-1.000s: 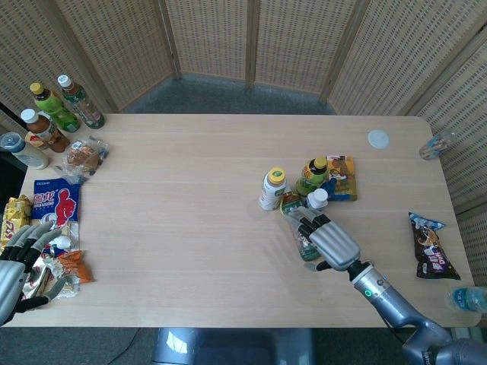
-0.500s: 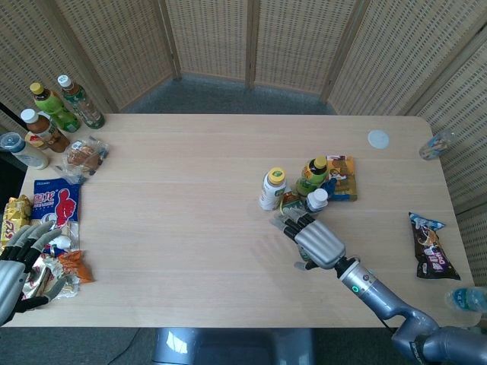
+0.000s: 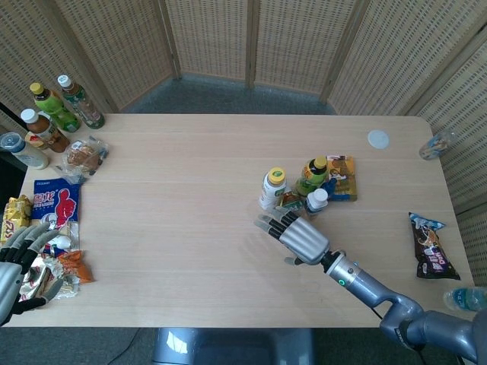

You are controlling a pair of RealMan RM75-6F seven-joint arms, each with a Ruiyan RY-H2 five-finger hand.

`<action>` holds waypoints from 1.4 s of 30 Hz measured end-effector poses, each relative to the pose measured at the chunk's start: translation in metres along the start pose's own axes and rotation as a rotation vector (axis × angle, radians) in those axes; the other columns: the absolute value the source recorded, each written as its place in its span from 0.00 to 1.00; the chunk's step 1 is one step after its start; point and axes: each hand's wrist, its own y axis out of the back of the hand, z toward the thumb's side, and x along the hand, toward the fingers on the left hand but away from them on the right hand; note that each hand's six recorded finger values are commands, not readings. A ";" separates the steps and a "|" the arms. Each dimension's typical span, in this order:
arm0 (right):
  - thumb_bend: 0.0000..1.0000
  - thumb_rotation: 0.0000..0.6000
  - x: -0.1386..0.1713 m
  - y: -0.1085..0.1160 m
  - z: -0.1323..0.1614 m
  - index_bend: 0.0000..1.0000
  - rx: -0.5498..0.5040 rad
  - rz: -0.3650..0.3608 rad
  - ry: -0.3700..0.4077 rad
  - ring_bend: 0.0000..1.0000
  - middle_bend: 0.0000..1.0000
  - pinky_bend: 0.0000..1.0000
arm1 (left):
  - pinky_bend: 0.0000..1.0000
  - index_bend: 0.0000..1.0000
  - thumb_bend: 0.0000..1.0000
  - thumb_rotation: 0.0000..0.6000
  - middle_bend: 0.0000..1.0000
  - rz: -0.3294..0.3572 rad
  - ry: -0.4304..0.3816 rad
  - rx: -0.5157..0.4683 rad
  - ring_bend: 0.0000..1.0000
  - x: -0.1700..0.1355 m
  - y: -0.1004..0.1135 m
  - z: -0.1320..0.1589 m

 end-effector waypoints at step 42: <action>0.01 1.00 0.071 -0.040 -0.127 0.00 0.275 0.035 -0.218 0.00 0.00 0.09 | 0.00 0.12 0.35 1.00 0.06 0.007 -0.023 -0.011 0.00 0.000 0.006 0.005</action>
